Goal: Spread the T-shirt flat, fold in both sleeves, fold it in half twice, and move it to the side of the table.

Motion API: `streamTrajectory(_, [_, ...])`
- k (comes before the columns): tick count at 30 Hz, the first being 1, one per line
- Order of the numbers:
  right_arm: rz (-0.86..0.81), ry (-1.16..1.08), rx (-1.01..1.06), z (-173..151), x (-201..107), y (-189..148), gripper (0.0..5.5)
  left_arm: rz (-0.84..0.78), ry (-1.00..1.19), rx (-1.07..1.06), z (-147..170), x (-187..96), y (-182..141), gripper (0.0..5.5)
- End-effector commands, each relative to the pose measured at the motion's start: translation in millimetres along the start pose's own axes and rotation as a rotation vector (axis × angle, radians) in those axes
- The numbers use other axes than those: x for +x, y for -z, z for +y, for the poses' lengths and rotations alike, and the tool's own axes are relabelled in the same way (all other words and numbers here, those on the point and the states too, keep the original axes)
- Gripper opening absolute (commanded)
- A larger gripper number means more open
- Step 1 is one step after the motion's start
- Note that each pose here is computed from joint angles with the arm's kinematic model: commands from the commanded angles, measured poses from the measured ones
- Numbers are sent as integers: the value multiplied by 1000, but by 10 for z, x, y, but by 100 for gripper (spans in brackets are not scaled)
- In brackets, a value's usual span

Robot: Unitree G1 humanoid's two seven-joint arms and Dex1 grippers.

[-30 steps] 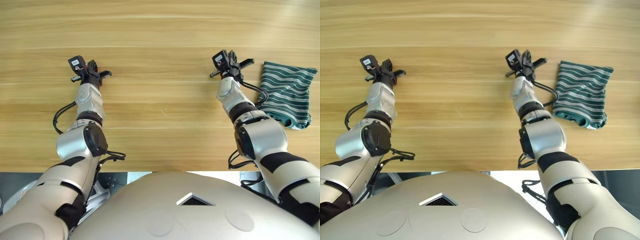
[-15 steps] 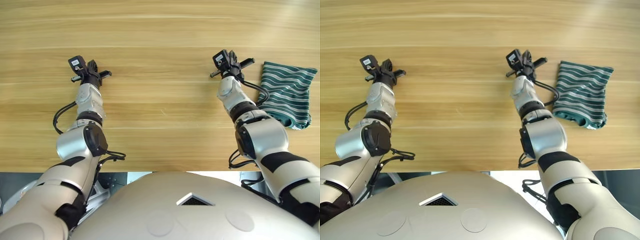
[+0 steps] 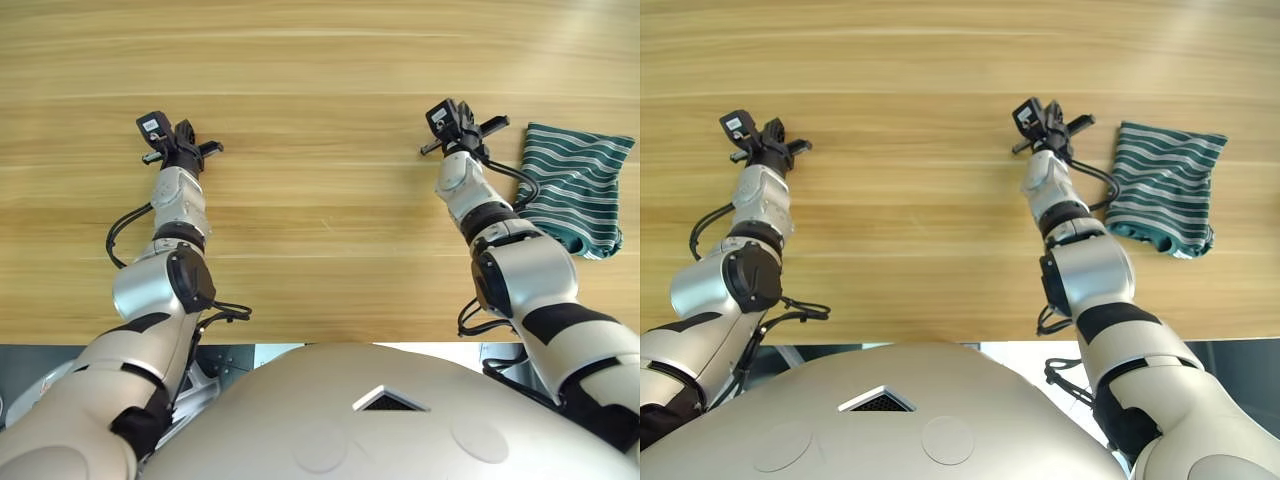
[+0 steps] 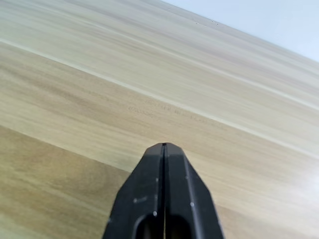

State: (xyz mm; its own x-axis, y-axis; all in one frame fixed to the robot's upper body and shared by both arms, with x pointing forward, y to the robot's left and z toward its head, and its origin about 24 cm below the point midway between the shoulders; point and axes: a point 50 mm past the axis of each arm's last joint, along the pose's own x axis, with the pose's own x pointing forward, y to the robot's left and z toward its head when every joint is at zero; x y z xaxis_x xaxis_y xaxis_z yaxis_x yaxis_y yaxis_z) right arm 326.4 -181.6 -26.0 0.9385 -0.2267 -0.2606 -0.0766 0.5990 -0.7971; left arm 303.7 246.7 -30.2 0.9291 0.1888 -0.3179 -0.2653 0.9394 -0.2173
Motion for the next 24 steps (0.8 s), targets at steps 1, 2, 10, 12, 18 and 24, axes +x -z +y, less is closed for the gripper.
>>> streamTrajectory(1, [157, -129, -20, 231, -175, 381, 3, 158, -32, -26, 55, -130, 350, 0])
streamTrajectory(2, [162, -133, -9, 231, -175, 387, 3, 158, -32, -27, 56, -130, 351, 0])
streamTrajectory(10, [165, -144, 6, 237, -175, 383, 3, 158, -40, -34, 80, -140, 358, 0])
streamTrajectory(12, [154, -151, 2, 253, -173, 350, 3, 156, -51, -39, 118, -151, 361, 0])
streamTrajectory(18, [131, -167, -11, 297, -171, 265, 3, 151, -78, -49, 209, -175, 357, 0])
streamTrajectory(24, [125, -170, -15, 303, -164, 233, 3, 150, -83, -53, 223, -169, 341, 0])
